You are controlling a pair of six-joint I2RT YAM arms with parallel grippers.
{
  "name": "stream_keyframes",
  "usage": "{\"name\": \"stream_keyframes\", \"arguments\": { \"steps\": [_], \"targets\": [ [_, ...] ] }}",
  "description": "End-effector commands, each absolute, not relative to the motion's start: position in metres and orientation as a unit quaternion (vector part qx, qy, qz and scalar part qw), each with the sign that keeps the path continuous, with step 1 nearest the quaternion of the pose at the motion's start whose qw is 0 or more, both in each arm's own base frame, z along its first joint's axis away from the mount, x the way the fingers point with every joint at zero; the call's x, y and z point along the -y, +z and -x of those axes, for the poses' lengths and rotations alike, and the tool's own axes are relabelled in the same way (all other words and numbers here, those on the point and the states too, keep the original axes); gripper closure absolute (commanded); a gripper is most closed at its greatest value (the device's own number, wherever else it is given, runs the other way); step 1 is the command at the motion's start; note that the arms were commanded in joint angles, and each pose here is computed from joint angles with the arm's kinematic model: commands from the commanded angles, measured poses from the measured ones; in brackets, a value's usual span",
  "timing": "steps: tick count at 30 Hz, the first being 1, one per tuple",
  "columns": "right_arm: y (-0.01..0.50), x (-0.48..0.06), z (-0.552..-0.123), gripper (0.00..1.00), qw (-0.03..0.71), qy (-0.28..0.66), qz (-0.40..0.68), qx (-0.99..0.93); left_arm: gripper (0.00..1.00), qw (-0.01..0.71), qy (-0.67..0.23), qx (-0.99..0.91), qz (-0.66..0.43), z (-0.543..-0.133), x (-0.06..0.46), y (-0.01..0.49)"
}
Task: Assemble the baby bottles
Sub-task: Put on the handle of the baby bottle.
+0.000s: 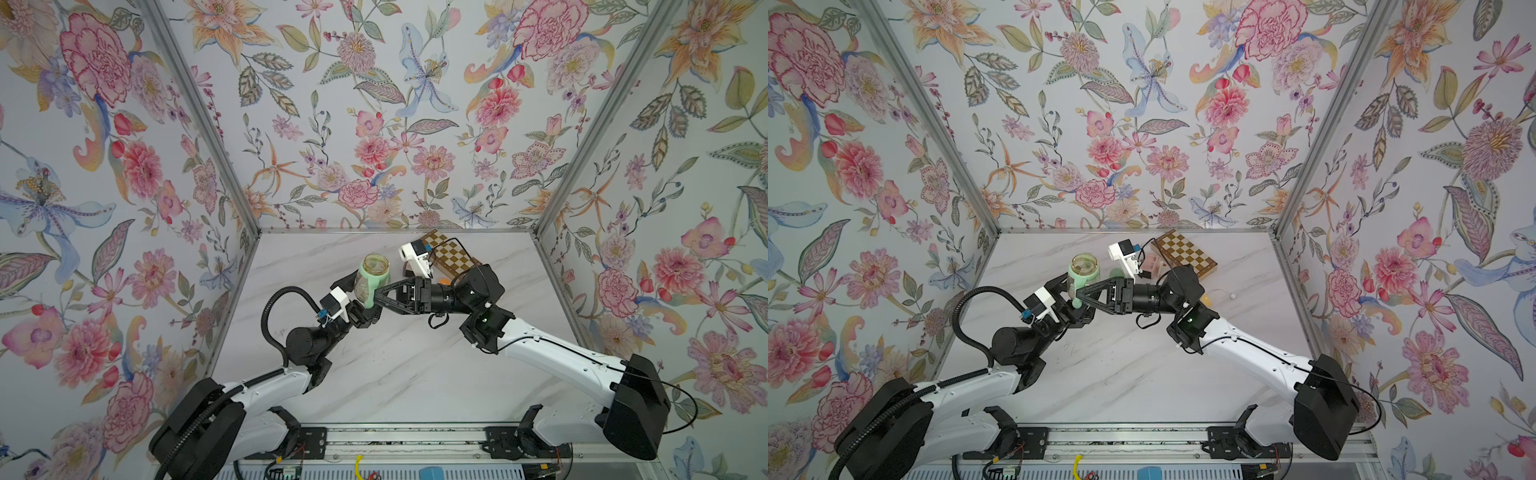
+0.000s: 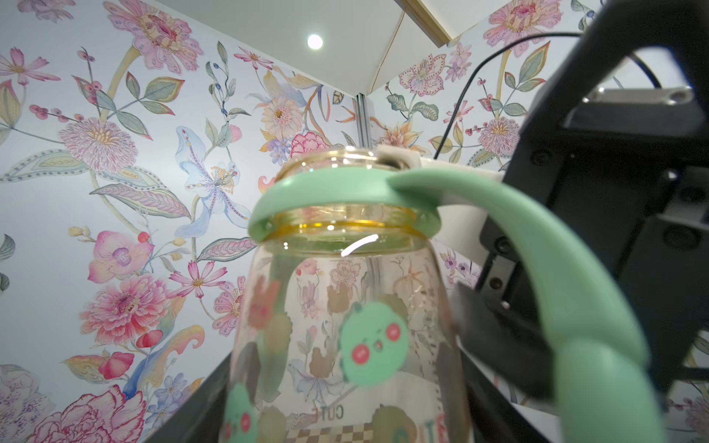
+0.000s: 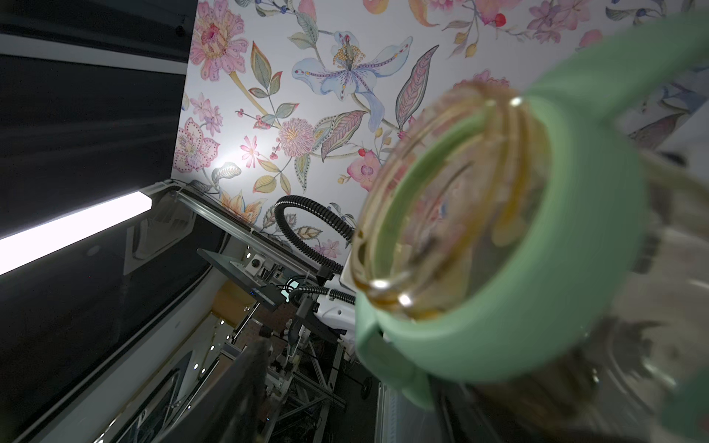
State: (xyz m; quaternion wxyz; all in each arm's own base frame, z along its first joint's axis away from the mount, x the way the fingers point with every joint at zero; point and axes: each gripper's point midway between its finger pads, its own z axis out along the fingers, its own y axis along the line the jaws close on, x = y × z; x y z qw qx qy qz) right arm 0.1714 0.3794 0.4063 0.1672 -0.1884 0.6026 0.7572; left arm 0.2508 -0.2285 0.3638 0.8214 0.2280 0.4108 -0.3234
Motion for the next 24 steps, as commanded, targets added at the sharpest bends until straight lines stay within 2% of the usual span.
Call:
{"name": "stream_keyframes", "arguments": {
  "steps": [1,6,7,10,15,20,24],
  "targets": [
    [0.396,-0.363,-0.184,0.15,0.211,0.713,0.159,-0.650,0.97,0.887,-0.336,-0.240,-0.207,-0.200,0.202,0.436],
    [0.382,-0.332,-0.194,0.12,0.259,0.615,0.145,-0.731,0.97,0.888,-0.331,-0.243,-0.205,-0.208,0.202,0.437],
    [0.381,-0.325,-0.197,0.09,0.273,0.589,0.145,-0.747,0.97,0.889,-0.327,-0.245,-0.204,-0.210,0.201,0.437],
    [0.375,-0.306,-0.217,0.08,0.301,0.494,0.135,-0.804,0.96,0.896,-0.309,-0.260,-0.184,-0.219,0.197,0.432],
    [0.396,-0.331,-0.225,0.07,0.322,0.436,0.178,-0.821,0.96,0.902,-0.269,-0.294,-0.168,-0.234,0.192,0.420],
    [0.380,-0.360,-0.228,0.07,0.355,0.326,0.194,-0.855,0.96,0.905,-0.251,-0.307,-0.154,-0.238,0.185,0.414],
    [0.374,-0.375,-0.229,0.07,0.370,0.297,0.200,-0.858,0.96,0.904,-0.252,-0.309,-0.155,-0.237,0.185,0.412]
  ]
}}
